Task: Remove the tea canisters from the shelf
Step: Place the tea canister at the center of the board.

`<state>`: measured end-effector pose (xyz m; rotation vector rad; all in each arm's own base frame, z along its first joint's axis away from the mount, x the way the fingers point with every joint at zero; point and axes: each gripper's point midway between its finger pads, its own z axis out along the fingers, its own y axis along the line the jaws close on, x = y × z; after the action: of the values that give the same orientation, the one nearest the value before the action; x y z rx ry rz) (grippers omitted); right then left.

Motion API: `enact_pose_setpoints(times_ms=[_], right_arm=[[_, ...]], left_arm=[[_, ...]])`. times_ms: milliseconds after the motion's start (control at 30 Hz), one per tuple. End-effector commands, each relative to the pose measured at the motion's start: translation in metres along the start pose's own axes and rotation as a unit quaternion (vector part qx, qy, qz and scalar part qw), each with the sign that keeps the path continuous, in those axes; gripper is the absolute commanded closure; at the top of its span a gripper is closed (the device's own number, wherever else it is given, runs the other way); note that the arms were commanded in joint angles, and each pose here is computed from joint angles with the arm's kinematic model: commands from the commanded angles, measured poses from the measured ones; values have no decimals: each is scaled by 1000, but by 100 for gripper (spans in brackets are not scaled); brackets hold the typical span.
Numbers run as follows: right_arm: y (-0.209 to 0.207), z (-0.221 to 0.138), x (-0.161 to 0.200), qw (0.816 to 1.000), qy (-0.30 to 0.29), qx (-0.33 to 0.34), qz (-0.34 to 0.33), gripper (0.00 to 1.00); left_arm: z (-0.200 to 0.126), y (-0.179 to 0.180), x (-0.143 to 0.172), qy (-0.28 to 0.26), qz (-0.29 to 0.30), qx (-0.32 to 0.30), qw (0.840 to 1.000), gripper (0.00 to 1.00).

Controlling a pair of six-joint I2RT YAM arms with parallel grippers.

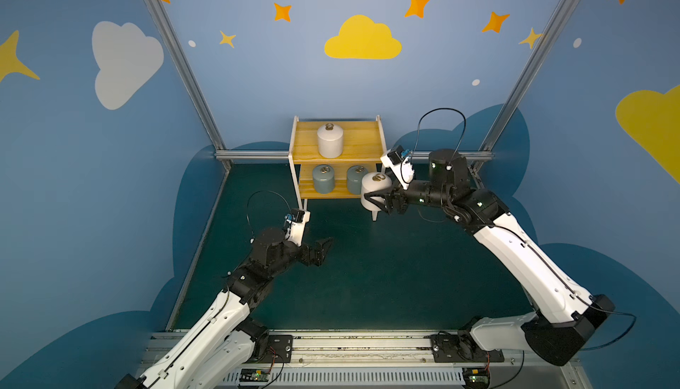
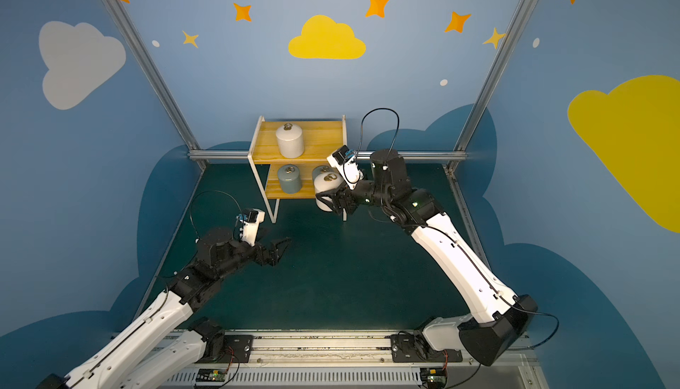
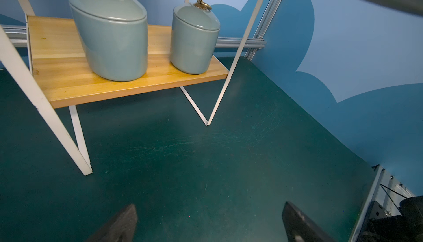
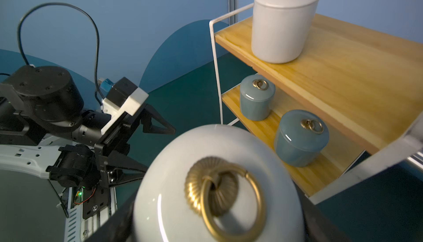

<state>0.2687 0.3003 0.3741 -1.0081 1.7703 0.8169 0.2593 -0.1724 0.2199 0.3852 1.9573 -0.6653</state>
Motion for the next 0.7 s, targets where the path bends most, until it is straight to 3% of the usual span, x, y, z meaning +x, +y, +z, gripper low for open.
enact_pose_setpoints(times_ms=[0, 667], right_arm=[[10, -16, -18, 998, -59, 17, -30, 41], [46, 14, 124, 999, -43, 22, -10, 42]], left_arm=[[-5, -1, -8, -8, 11, -6, 1000, 0], [-5, 3, -4, -5, 31, -13, 999, 0]])
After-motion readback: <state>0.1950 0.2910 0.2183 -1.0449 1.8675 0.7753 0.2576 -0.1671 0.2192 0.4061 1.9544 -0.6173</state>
